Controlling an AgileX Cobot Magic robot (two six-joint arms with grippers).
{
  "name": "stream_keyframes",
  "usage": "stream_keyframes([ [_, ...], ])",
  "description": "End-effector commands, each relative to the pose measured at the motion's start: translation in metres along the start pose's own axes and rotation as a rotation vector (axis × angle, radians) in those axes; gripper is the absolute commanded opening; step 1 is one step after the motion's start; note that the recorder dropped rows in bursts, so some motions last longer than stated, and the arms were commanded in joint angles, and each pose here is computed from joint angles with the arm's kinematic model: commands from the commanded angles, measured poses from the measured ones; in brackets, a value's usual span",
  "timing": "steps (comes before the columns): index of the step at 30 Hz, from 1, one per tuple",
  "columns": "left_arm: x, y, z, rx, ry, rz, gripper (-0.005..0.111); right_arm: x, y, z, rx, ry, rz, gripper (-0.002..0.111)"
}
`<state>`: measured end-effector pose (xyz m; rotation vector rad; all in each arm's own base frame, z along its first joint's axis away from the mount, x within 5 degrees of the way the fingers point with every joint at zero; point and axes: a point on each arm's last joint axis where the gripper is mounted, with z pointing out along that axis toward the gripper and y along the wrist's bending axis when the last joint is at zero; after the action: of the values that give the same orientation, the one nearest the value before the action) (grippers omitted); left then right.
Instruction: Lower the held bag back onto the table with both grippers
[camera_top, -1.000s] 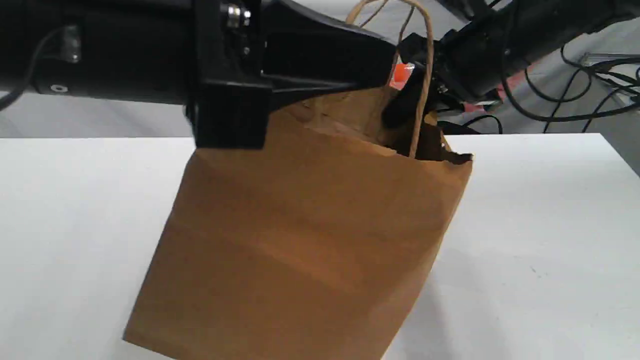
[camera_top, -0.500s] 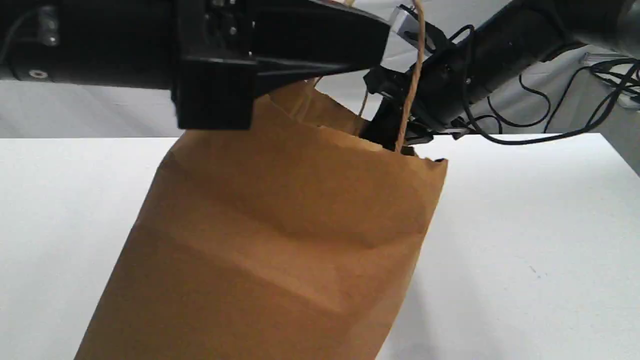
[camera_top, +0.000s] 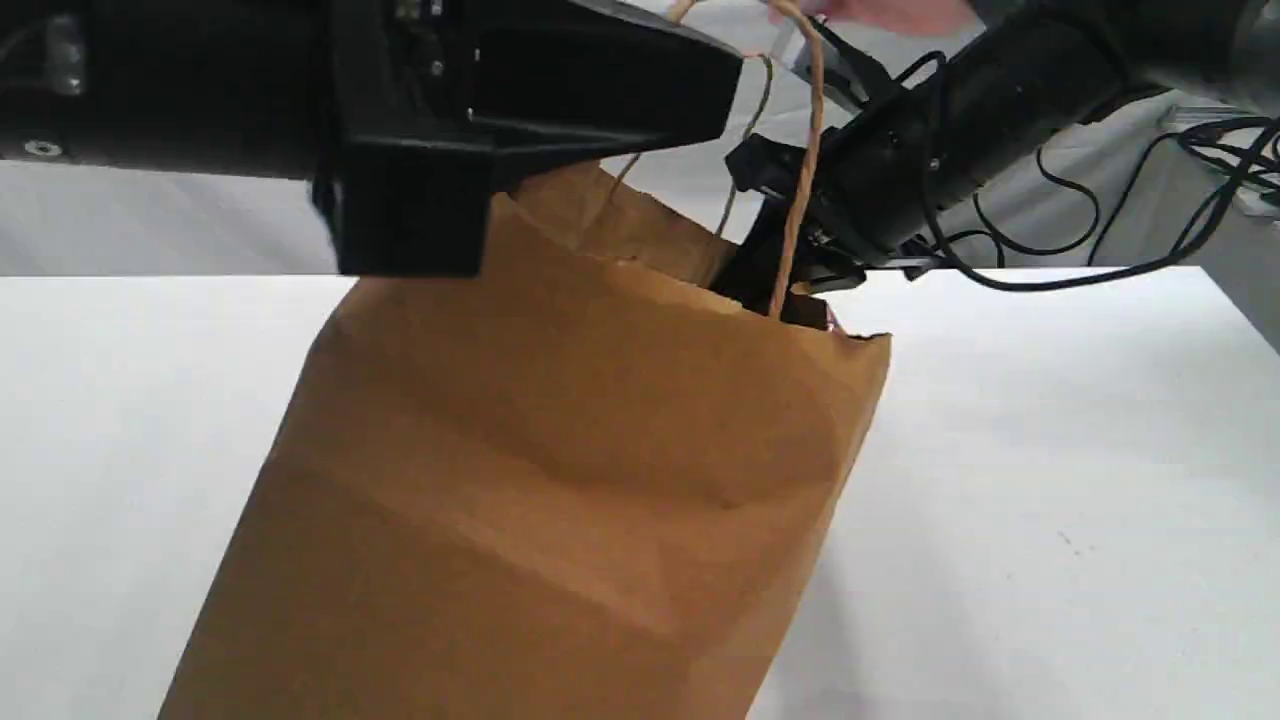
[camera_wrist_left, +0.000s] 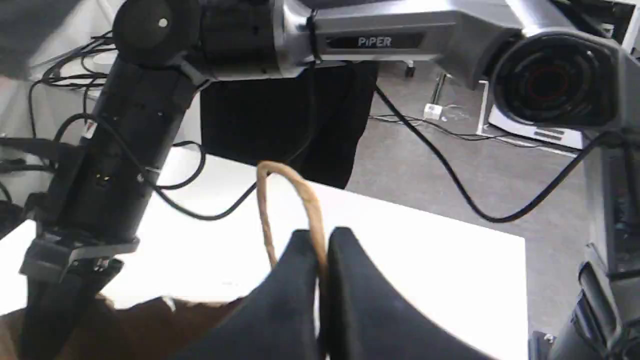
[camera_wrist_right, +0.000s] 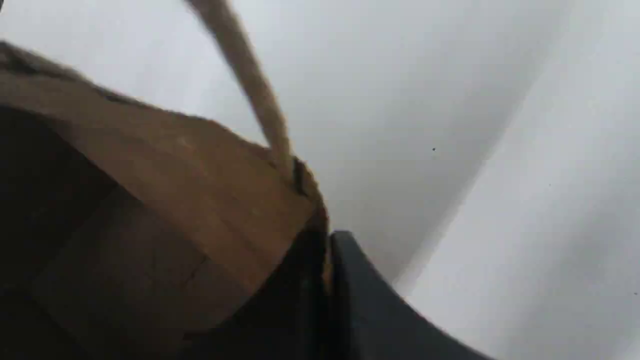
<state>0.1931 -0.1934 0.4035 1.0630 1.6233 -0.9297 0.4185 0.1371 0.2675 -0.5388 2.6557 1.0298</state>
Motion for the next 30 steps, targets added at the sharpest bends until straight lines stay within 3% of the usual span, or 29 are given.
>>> stream_keyframes([
  [1, -0.001, -0.001, -0.002, -0.017, 0.022, 0.012, 0.0, -0.002, 0.007, -0.009, 0.009, -0.03, -0.022, 0.0],
  [8, 0.005, 0.001, -0.002, -0.042, 0.079, 0.046, 0.0, -0.001, 0.029, -0.034, 0.02, -0.084, -0.087, 0.0],
  [14, 0.02, 0.006, 0.001, -0.076, 0.105, 0.011, 0.0, 0.001, 0.047, -0.055, 0.035, -0.126, -0.149, 0.0],
  [22, 0.063, 0.014, 0.009, -0.144, 0.169, -0.081, 0.0, 0.005, 0.056, -0.042, 0.101, -0.062, -0.198, 0.0],
  [30, 0.067, 0.017, 0.01, -0.17, 0.158, -0.106, 0.0, 0.005, 0.048, -0.029, 0.117, -0.026, -0.194, 0.0],
])
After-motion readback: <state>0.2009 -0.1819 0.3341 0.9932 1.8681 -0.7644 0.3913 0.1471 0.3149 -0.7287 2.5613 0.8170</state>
